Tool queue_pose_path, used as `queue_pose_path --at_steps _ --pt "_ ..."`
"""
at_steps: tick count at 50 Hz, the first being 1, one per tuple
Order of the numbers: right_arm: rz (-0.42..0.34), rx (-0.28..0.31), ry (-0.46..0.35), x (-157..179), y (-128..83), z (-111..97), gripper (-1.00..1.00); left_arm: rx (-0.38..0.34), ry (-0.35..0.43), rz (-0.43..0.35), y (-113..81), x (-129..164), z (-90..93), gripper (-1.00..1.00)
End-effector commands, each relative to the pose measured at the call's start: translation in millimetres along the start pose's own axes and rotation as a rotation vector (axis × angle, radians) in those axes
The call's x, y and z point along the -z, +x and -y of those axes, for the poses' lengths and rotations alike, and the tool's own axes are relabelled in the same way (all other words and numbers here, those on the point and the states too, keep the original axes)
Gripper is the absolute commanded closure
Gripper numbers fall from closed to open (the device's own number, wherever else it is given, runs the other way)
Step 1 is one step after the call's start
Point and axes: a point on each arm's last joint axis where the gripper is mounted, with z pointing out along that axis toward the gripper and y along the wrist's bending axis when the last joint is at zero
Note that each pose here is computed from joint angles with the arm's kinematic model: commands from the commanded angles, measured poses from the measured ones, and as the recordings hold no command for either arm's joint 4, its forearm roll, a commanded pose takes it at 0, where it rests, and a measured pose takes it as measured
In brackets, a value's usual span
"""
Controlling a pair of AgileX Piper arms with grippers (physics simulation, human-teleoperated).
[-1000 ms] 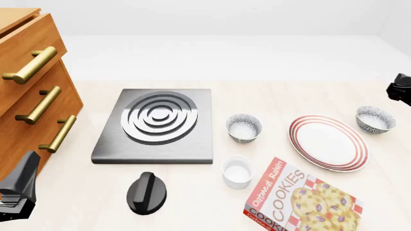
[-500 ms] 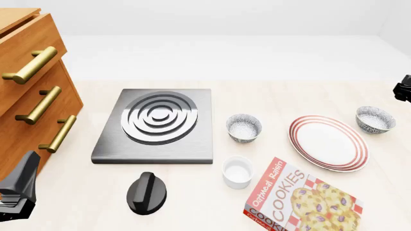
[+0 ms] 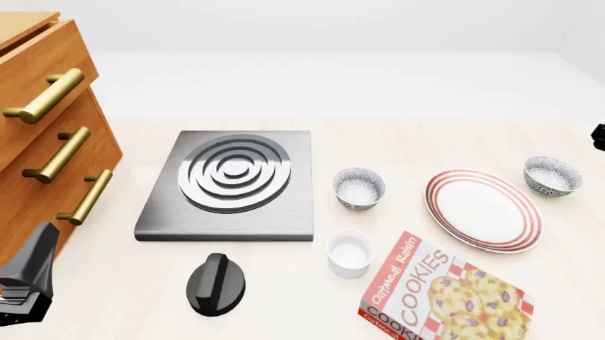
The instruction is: Pick the akita bowl next to the plate and place it on the plate.
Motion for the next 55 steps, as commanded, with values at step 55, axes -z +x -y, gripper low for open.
queue_pose_path --at_steps 55 --pt "-0.121 -0.101 0.063 -34.6 36.6 19.9 -1.00 0.000 0.000 0.000 0.0 0.0 0.0 -1.00"
